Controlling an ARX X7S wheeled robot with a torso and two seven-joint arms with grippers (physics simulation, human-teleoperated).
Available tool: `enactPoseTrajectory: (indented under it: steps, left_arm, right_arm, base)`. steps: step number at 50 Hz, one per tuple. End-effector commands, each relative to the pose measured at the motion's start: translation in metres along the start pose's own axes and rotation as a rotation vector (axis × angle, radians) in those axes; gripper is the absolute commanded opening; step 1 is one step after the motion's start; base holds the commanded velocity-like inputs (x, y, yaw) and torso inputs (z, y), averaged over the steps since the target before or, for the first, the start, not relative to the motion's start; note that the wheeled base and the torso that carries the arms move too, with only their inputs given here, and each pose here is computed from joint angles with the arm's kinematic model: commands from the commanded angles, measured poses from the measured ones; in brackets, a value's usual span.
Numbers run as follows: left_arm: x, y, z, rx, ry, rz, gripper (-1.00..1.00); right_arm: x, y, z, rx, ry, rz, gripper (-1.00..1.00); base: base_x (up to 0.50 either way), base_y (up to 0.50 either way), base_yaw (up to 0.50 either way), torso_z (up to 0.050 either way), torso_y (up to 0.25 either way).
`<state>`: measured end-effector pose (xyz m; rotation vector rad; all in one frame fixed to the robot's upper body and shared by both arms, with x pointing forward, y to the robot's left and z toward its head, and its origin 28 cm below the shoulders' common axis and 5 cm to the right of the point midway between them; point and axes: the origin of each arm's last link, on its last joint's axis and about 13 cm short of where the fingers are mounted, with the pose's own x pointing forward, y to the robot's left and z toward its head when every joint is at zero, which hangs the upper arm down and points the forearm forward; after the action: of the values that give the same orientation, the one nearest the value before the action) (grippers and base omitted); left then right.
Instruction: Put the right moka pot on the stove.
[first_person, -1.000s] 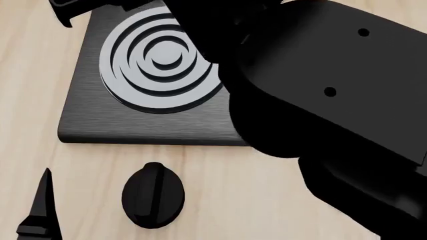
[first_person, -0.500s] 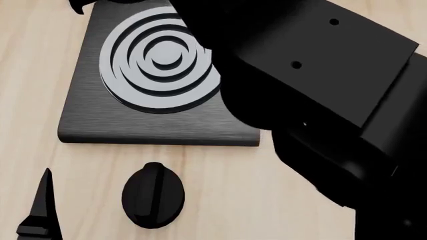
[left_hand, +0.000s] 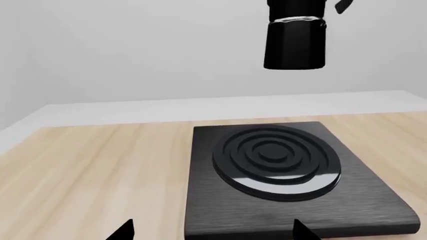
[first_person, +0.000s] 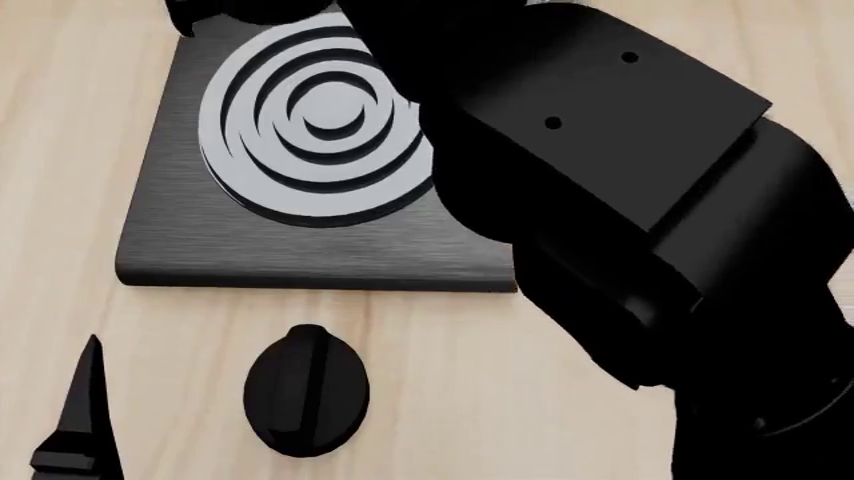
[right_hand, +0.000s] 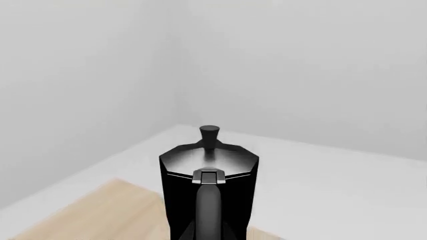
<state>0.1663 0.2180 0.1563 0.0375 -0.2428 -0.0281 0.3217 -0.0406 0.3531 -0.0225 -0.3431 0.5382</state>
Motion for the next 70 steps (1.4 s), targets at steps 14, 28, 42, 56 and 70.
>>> enactPoseTrajectory:
  steps: [14,28,42,56,70]
  left_arm:
    - [-0.001,0.000,0.000,0.000,-0.003,-0.001,1.00]
    - [-0.001,0.000,0.001,-0.003,-0.007,-0.004,1.00]
    - [-0.001,0.000,0.001,-0.004,-0.008,-0.002,1.00]
    - [-0.001,0.000,0.001,-0.002,-0.008,-0.001,1.00]
    - [-0.001,0.000,0.001,-0.002,-0.009,0.000,1.00]
  right_arm:
    - [0.013,-0.005,-0.014,-0.020,0.003,-0.021,-1.00]
    - [0.021,-0.011,-0.024,-0.023,0.020,-0.032,-1.00]
    - [0.025,-0.013,-0.031,-0.025,0.028,-0.032,-1.00]
    - [0.023,-0.013,-0.039,-0.018,0.037,-0.030,-1.00]
    - [0.024,-0.014,-0.046,-0.017,0.045,-0.028,-1.00]
  base:
    - [0.00,0.00,0.00,0.001,0.001]
    - [0.00,0.00,0.00,0.000,0.001]
    - [0.00,0.00,0.00,0.001,0.001]
    - [0.00,0.00,0.00,0.000,0.001]
    - [0.00,0.00,0.00,0.001,0.001]
